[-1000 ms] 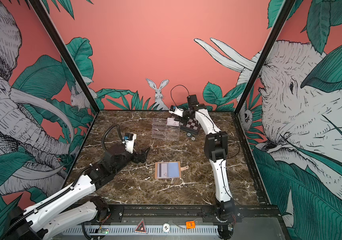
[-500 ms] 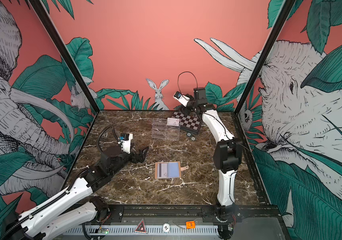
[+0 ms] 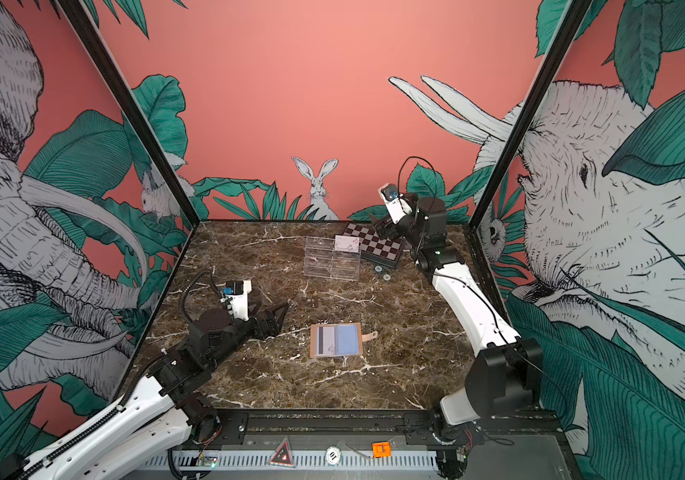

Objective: Take the credit cards out of the card holder

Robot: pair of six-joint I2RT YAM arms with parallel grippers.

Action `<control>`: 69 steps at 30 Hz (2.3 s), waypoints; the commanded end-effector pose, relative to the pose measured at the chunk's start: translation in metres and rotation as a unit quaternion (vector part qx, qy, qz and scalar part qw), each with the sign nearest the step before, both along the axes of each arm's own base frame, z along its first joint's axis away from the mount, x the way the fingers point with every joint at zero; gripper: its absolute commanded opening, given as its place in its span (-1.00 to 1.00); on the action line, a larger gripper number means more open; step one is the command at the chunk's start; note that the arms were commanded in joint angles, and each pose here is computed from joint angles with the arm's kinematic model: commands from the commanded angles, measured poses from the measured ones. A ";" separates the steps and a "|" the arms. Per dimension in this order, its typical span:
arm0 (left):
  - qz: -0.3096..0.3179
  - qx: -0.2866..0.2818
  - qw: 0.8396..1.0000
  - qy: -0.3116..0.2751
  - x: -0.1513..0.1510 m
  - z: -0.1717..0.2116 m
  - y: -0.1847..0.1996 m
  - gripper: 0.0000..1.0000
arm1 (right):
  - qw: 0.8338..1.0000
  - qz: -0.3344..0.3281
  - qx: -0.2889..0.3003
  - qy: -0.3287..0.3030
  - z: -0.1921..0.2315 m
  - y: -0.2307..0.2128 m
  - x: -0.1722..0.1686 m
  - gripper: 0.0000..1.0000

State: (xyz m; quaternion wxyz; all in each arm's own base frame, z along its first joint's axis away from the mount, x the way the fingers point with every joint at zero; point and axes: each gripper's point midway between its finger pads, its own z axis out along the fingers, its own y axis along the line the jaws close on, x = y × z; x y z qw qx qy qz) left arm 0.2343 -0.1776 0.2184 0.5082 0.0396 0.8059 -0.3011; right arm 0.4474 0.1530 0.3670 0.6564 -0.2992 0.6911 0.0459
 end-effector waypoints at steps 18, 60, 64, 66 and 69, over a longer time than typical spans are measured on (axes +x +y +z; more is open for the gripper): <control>-0.044 -0.091 0.984 0.145 -0.020 -0.051 -0.028 0.98 | 0.947 -0.154 0.235 0.157 -0.015 -0.082 -0.105 0.96; -0.096 -0.158 0.915 0.360 -0.033 -0.144 -0.085 0.70 | 0.773 -0.025 0.338 0.536 -0.241 0.045 -0.182 0.23; -0.094 -0.150 0.913 0.368 -0.031 -0.153 -0.087 0.63 | 0.774 -0.023 0.319 0.547 -0.256 0.063 -0.190 0.15; -0.097 -0.154 0.913 0.366 -0.029 -0.154 -0.090 0.61 | 0.774 -0.024 0.305 0.554 -0.265 0.069 -0.193 0.10; -0.101 -0.159 0.910 0.368 -0.027 -0.158 -0.094 0.58 | 0.769 -0.024 0.299 0.564 -0.275 0.076 -0.194 -0.05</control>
